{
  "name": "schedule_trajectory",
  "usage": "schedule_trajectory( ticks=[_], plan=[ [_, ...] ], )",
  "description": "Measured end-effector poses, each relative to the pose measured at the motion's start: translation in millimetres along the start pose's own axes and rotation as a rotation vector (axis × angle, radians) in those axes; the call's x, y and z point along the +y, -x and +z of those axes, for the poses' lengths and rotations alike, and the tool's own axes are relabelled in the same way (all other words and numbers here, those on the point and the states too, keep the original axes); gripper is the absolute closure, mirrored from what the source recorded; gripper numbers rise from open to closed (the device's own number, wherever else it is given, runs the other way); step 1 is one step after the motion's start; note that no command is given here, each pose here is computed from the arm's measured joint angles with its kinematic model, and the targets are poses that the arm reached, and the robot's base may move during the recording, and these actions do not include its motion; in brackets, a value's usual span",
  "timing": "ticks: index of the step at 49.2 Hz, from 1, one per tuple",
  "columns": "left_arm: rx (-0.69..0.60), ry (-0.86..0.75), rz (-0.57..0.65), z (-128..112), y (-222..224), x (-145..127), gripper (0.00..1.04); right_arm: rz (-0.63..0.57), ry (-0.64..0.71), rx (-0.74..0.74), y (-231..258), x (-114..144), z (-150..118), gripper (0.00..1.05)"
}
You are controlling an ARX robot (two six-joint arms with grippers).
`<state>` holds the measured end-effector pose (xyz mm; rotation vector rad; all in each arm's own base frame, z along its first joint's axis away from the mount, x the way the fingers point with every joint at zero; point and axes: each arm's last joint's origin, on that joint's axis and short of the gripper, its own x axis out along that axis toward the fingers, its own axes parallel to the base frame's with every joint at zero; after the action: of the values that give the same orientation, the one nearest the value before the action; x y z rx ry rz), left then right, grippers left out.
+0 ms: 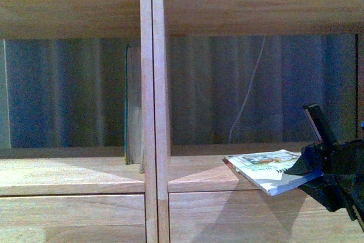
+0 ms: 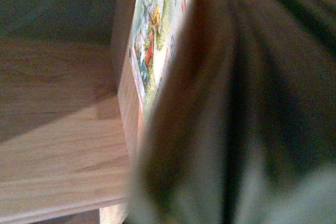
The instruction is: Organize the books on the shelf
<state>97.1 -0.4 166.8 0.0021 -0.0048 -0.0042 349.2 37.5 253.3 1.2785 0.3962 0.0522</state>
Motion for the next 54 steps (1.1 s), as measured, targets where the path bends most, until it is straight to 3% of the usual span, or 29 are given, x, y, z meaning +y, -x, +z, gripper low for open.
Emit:
schedule_trajectory(
  ticks=[14, 36, 49, 54],
  plan=[
    [0.0, 0.0, 0.0, 0.0, 0.0, 0.0, 0.07, 0.085, 0.097, 0.04, 41.7, 6.5, 0.4, 0.97],
    [0.0, 0.0, 0.0, 0.0, 0.0, 0.0, 0.07, 0.441, 0.332, 0.122, 144.4, 28.1, -18.4, 0.97],
    [0.0, 0.0, 0.0, 0.0, 0.0, 0.0, 0.07, 0.472, 0.356, 0.141, 145.6, 33.3, -28.3, 0.97],
    [0.037, 0.08, 0.085, -0.4, -2.7, 1.5, 0.07, 0.473, 0.355, 0.145, 144.0, 33.7, -30.9, 0.97]
  ],
)
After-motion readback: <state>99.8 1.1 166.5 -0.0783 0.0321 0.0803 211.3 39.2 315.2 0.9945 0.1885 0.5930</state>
